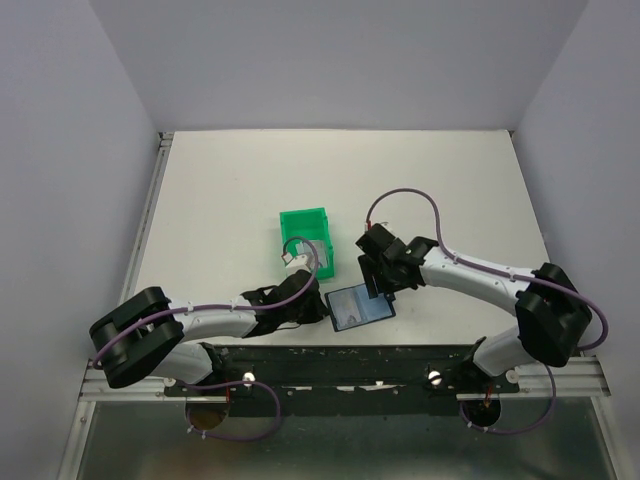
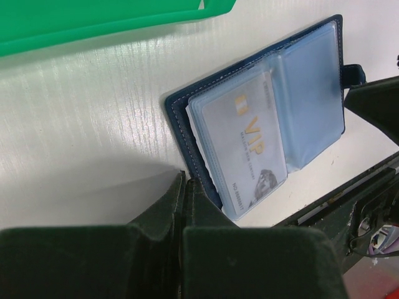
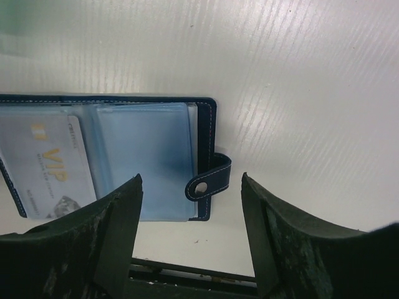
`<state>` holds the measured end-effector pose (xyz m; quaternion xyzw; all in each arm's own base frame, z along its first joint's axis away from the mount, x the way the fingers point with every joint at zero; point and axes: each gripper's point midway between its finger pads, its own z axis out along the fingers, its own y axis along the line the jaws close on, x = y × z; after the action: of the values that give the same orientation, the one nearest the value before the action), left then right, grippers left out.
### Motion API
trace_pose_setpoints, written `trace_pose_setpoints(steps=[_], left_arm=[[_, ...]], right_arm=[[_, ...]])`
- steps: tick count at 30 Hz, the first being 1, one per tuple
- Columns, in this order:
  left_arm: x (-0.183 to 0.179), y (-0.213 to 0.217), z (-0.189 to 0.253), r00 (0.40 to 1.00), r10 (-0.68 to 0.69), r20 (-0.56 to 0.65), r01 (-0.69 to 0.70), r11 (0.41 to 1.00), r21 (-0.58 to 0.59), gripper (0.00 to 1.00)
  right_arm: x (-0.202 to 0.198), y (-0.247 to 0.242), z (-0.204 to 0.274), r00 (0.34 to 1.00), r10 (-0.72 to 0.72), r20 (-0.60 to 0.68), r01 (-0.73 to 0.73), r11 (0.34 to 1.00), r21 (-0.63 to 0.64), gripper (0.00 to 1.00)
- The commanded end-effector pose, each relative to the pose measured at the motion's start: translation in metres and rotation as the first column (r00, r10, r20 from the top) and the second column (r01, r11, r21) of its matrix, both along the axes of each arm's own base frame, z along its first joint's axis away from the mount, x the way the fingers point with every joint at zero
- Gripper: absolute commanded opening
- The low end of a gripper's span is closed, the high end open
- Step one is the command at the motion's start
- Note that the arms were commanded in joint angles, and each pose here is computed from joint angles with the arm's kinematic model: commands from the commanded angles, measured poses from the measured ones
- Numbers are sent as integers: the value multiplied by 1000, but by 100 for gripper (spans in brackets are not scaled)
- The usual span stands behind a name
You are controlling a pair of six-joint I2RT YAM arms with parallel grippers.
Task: Put the credit cards into the card holder
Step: Close the card holder at the center of the board.
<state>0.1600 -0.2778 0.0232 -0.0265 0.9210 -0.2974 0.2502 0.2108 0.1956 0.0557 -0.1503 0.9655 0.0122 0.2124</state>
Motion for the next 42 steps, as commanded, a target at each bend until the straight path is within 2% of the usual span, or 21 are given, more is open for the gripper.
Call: trace_pose_setpoints(steps=[1, 4, 15, 19, 25, 28, 34, 36, 39, 42], left_arm=[[-9, 13, -12, 1000, -18, -22, 19, 998, 64, 0], [-8, 12, -13, 1000, -18, -22, 19, 998, 66, 0], [-8, 11, -12, 999, -23, -23, 24, 997, 68, 0], [-9, 12, -14, 999, -21, -26, 22, 997, 69, 0], [-9, 12, -14, 999, -21, -25, 22, 997, 68, 0], [-9, 12, -14, 999, -22, -26, 23, 997, 67, 0], [-8, 9, -15, 999, -25, -25, 27, 998, 63, 0], [-8, 10, -16, 999, -24, -26, 25, 998, 63, 0], [-9, 10, -17, 999, -22, -29, 23, 998, 63, 0], [-8, 9, -16, 999, -21, -26, 22, 998, 57, 0]], right_arm=[[1, -13, -14, 1000, -18, -6, 17, 997, -78, 69], [2, -17, -21, 1000, -29, -10, 28, 994, -109, 62], [8, -28, -30, 999, -52, 13, 54, 980, -189, 49], [9, -29, -28, 998, -61, 21, 64, 980, -188, 37], [7, -26, -20, 998, -65, 27, 68, 987, -144, 12], [5, -21, -10, 998, -61, 34, 64, 993, -96, 1], [4, -9, 29, 995, -41, 94, 37, 998, 48, 0], [1, 3, 43, 995, -15, 102, 1, 991, 137, 1], [-7, 27, 59, 994, 40, 100, -67, 957, 281, 0], [-22, 56, 66, 991, 119, 62, -134, 891, 434, 0]])
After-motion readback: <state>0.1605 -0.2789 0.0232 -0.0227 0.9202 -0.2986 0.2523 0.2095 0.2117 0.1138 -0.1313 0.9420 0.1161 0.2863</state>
